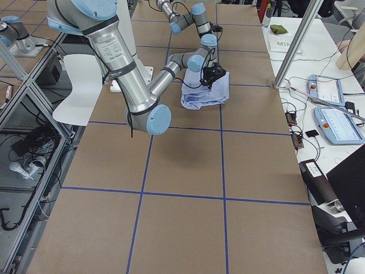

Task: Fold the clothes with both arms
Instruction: 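Lift the near edge with both grippers and fold it over toward the far edge, then release the shirt and raise both grippers away from the folded bundle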

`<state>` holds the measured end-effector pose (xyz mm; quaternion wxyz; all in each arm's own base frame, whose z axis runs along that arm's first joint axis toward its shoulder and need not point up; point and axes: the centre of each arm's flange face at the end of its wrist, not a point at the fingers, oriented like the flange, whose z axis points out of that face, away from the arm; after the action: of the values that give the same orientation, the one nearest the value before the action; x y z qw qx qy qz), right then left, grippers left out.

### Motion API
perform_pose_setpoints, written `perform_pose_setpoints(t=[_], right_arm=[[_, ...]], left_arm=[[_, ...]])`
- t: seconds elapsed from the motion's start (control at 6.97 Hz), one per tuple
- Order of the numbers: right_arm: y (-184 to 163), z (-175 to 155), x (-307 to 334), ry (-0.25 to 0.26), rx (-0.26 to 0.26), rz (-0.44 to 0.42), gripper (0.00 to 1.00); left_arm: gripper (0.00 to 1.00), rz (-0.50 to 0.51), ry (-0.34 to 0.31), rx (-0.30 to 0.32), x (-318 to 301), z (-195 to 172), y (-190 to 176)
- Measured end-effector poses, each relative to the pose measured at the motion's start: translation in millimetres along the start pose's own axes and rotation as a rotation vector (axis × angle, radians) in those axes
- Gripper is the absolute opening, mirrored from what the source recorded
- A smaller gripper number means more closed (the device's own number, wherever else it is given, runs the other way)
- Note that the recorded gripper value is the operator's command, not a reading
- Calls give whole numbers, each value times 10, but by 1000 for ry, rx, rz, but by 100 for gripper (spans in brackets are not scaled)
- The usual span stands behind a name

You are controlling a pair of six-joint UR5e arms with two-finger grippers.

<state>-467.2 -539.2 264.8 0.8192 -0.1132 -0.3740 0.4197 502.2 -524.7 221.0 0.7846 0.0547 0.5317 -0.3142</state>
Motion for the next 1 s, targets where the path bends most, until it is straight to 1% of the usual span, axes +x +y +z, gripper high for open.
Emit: perform_pose_setpoints(t=[0.14,0.29,0.43,0.57,0.72,0.86,1.0], right_arm=[[-219,245,-176,-12,6,-57,100],[-468,321,-349,-31,4,-99,100],[-714,258,-487,-39,-13,-124,100],[-895,184,-544,-43,-29,-137,100],[-986,128,-570,-49,-36,-144,100],[-1090,55,-581,-56,-39,-162,100],[-1286,-31,-547,-60,-45,-213,100]], left_arm=[[77,17,-5,30,65,227,-260],[77,24,-3,59,130,297,-524],[76,28,3,82,181,267,-740],[76,25,13,88,217,197,-914],[75,32,20,66,233,104,-1063],[75,68,21,31,211,-16,-1212],[75,148,23,5,69,-160,-1332]])
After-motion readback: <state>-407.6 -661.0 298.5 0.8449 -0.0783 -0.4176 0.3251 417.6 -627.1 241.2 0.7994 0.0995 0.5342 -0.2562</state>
